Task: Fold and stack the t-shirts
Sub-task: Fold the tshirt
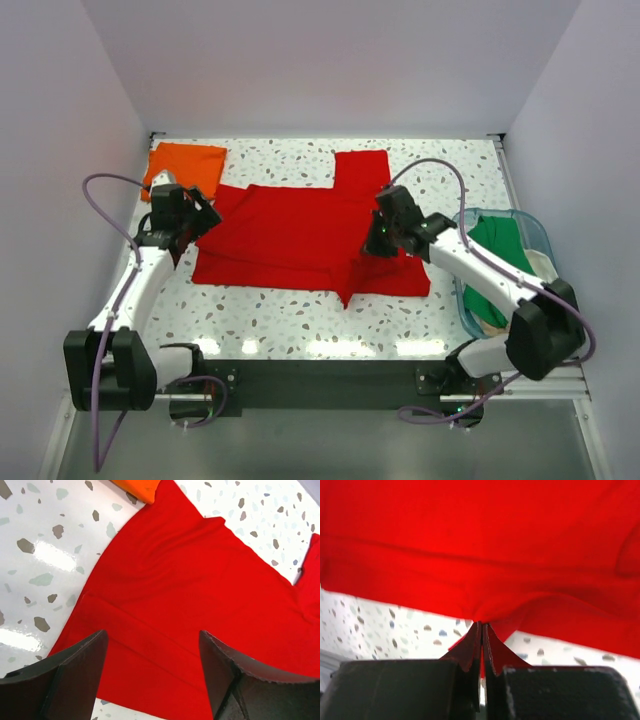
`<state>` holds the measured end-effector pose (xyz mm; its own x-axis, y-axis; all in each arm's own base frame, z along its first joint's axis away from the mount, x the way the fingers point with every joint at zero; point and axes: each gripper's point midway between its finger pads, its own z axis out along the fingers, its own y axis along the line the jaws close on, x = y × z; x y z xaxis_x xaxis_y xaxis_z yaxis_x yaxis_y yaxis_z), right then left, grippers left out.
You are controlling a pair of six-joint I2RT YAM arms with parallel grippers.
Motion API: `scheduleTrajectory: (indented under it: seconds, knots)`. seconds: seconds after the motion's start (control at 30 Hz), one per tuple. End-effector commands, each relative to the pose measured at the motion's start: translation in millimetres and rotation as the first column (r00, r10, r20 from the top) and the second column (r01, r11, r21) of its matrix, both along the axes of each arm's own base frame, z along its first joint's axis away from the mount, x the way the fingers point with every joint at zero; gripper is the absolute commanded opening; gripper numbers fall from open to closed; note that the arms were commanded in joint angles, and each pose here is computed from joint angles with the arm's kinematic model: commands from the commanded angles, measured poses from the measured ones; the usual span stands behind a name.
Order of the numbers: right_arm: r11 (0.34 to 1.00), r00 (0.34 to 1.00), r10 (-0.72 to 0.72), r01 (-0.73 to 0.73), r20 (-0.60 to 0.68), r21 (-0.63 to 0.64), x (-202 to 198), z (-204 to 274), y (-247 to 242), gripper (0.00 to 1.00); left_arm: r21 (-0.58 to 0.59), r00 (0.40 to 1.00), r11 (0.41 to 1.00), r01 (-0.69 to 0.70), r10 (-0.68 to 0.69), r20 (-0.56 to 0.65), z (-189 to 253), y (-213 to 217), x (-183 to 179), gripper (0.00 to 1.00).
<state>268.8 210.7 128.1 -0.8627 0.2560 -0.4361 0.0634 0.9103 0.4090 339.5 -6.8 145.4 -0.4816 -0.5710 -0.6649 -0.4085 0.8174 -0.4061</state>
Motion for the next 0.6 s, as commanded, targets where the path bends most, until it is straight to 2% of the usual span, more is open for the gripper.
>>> scheduleTrajectory:
  seconds: [0.0, 0.07, 0.17, 0.3, 0.57]
  knots:
    - [0.999, 0.998, -0.036, 0.035, 0.043, 0.006, 49, 4, 2, 0.00, -0.026, 0.999, 0.999, -0.033, 0.034, 0.029, 7, -1, 24, 0.77]
    - [0.998, 0.999, -0.054, 0.054, 0.007, 0.025, 68, -7, -2, 0.00, -0.020, 0.998, 0.998, -0.062, 0.062, -0.017, -3, 3, 28, 0.75]
    - [0.995, 0.996, -0.085, 0.083, 0.031, 0.051, 101, -2, -5, 0.00, 0.014, 0.988, 0.991, -0.130, 0.131, -0.076, -18, 14, 28, 0.73]
    - [0.991, 0.993, -0.113, 0.110, 0.045, 0.073, 125, -3, -10, 0.00, 0.062, 0.971, 0.979, -0.192, 0.199, -0.131, -33, 27, 25, 0.70]
    - [0.981, 0.987, -0.148, 0.138, 0.069, 0.134, 144, 1, -17, 0.00, 0.099, 0.948, 0.969, -0.227, 0.243, -0.204, -55, 34, 18, 0.65]
